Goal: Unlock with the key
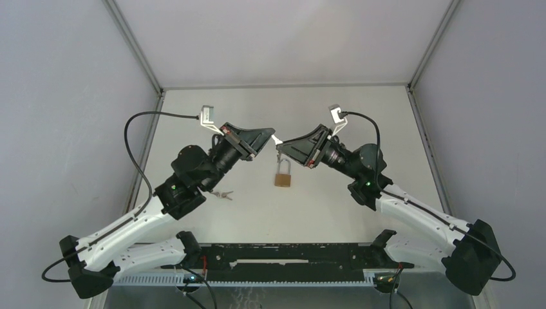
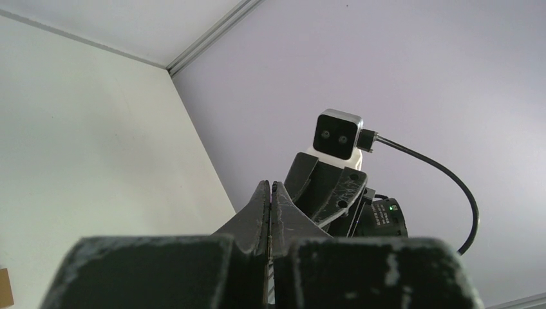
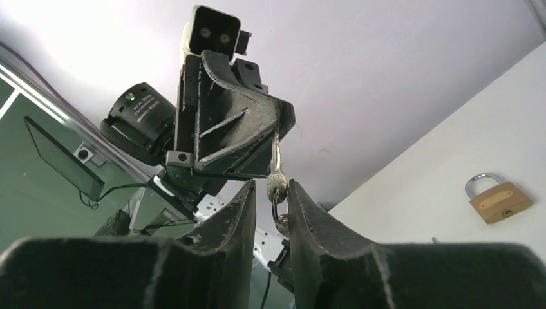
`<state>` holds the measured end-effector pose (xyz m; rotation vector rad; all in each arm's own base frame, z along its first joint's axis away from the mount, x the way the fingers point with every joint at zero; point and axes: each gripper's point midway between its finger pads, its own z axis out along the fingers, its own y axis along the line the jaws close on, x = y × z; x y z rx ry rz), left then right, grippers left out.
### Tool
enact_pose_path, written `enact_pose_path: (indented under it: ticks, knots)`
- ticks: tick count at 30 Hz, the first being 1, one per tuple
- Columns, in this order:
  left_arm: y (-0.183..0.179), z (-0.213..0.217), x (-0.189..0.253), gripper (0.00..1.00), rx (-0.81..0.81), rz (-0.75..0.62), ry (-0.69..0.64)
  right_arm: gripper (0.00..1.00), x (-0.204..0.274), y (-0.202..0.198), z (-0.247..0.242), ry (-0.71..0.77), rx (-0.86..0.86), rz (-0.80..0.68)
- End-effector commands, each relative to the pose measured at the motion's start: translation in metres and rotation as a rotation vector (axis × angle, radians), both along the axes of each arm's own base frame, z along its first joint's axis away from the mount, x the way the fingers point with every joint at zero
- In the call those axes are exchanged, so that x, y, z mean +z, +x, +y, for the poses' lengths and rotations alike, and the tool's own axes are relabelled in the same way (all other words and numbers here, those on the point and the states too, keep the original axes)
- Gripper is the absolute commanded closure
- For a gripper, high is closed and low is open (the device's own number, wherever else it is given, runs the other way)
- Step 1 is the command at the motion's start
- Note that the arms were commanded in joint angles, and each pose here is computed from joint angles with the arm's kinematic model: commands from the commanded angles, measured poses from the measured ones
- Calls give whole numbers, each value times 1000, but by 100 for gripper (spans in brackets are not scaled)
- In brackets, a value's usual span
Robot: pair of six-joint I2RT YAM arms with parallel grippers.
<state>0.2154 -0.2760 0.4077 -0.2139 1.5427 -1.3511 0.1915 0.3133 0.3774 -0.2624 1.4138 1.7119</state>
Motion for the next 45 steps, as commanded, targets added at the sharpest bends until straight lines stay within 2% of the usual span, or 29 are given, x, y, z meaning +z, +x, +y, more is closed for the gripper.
enact_pose_path:
  ticks: [1,7,21,38,45]
  knots:
    - [-2,6,14,100,15,-24,-59,71,23,-1,-1,47,-8,-33]
    - [-1,6,11,100,16,-22,-57,78,22,2,-1,47,-18,-25]
    - [-2,7,10,100,14,-18,-67,78,25,7,4,37,-23,-14]
    - [-5,15,5,100,29,-14,-84,100,23,14,4,28,-40,28]
    - [-7,19,-3,100,29,-1,-93,100,20,19,2,10,-62,59]
